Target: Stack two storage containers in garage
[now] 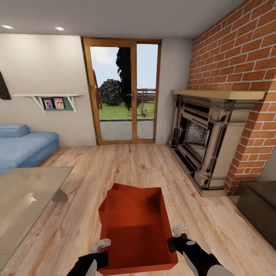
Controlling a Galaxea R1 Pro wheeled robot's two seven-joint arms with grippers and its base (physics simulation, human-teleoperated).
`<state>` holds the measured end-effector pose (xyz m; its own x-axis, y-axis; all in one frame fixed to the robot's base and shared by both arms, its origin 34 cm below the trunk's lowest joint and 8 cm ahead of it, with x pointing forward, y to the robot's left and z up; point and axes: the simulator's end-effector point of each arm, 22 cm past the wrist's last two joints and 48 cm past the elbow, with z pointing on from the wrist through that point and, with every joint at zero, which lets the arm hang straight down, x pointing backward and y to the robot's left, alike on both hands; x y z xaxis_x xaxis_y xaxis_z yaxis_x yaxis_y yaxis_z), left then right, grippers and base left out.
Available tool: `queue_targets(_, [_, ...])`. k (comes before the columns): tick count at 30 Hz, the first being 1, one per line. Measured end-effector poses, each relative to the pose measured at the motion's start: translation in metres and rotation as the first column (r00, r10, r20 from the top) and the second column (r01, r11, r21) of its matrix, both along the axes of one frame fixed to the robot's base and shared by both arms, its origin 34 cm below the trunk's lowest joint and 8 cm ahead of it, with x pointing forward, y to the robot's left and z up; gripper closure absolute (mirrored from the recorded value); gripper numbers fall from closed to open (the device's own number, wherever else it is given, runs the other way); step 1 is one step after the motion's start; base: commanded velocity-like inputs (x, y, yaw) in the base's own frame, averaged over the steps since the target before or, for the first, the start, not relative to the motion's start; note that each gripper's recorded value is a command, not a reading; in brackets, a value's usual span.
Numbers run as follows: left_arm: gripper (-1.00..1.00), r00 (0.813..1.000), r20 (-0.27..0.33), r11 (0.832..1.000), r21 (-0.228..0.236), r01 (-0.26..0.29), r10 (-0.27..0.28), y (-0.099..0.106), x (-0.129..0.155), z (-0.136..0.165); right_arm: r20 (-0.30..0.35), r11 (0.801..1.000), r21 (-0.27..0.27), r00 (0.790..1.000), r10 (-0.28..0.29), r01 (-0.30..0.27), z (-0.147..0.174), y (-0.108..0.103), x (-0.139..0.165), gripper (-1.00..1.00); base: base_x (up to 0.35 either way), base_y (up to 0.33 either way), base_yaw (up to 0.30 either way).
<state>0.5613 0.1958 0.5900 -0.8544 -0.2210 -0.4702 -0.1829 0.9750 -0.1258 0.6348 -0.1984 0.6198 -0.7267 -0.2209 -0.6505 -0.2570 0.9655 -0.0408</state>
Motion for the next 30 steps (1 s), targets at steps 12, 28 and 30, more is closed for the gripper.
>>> queue_targets(12, [1.00,1.000,-0.007,1.000,0.000,0.000,0.000,0.000,-0.002,0.016,-0.007,1.000,0.000,1.000,0.001,-0.001,0.016,0.000,-0.001,1.00,0.000,0.000,0.000])
queue_targets(28, [1.00,1.000,-0.007,1.000,0.001,0.000,0.000,0.002,-0.002,0.041,-0.007,1.000,-0.002,1.000,-0.001,0.001,0.040,0.002,-0.002,1.00,0.000,0.000,0.000])
queue_targets(30, [1.00,1.000,-0.007,1.000,0.001,0.000,0.000,0.002,-0.002,0.044,-0.007,1.000,-0.002,1.000,-0.002,0.002,0.043,0.002,-0.002,1.00,0.000,0.000,0.000])
